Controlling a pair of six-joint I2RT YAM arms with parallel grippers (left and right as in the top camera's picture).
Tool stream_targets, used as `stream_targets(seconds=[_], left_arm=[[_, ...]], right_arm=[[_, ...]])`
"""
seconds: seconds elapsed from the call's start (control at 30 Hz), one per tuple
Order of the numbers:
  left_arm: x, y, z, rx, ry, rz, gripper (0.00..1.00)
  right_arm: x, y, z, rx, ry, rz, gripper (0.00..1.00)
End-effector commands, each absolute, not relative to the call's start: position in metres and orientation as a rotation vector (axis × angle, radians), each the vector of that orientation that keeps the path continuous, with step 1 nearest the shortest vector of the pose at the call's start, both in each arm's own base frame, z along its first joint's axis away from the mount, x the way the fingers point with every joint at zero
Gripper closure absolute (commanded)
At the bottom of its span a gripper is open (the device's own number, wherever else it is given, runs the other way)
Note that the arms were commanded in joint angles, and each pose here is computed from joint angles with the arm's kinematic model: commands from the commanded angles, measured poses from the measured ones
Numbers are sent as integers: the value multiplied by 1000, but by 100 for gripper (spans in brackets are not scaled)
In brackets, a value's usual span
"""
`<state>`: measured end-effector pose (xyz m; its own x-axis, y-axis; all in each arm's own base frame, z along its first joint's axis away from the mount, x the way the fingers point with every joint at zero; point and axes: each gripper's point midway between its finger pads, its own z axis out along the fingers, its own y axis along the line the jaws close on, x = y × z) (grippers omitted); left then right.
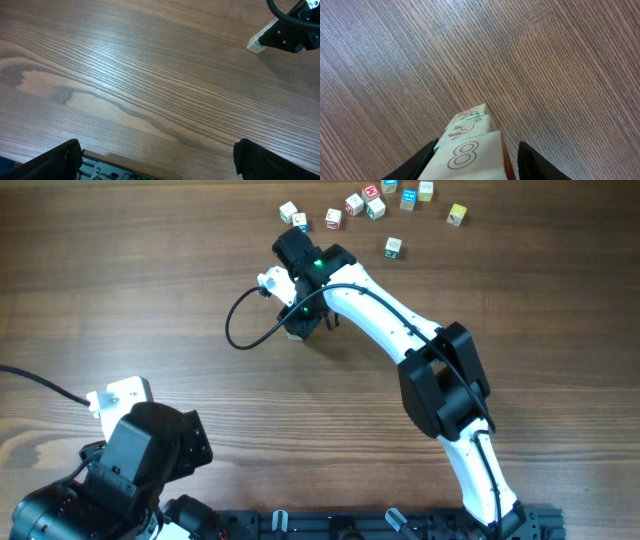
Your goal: Form a tower
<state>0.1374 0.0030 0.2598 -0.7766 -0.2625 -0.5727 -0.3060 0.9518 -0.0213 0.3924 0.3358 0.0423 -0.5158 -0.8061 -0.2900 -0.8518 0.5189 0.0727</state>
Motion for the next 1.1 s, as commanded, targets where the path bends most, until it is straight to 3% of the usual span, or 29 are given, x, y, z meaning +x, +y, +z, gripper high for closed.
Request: stream_targets(seconds=[0.0, 0.97, 1.0, 1.07], left_arm=[[139, 6, 261, -397, 2490, 123, 0], [139, 6, 261, -397, 2490, 123, 0], [139, 6, 261, -397, 2490, 123, 0], [139, 6, 261, -397, 2490, 123, 0]], right_arm=[[391, 329, 26, -1430, 2570, 276, 52], [391, 329, 25, -1431, 2570, 276, 61], [391, 329, 25, -1431, 2570, 275, 61], [391, 329, 25, -1430, 2571, 276, 46]])
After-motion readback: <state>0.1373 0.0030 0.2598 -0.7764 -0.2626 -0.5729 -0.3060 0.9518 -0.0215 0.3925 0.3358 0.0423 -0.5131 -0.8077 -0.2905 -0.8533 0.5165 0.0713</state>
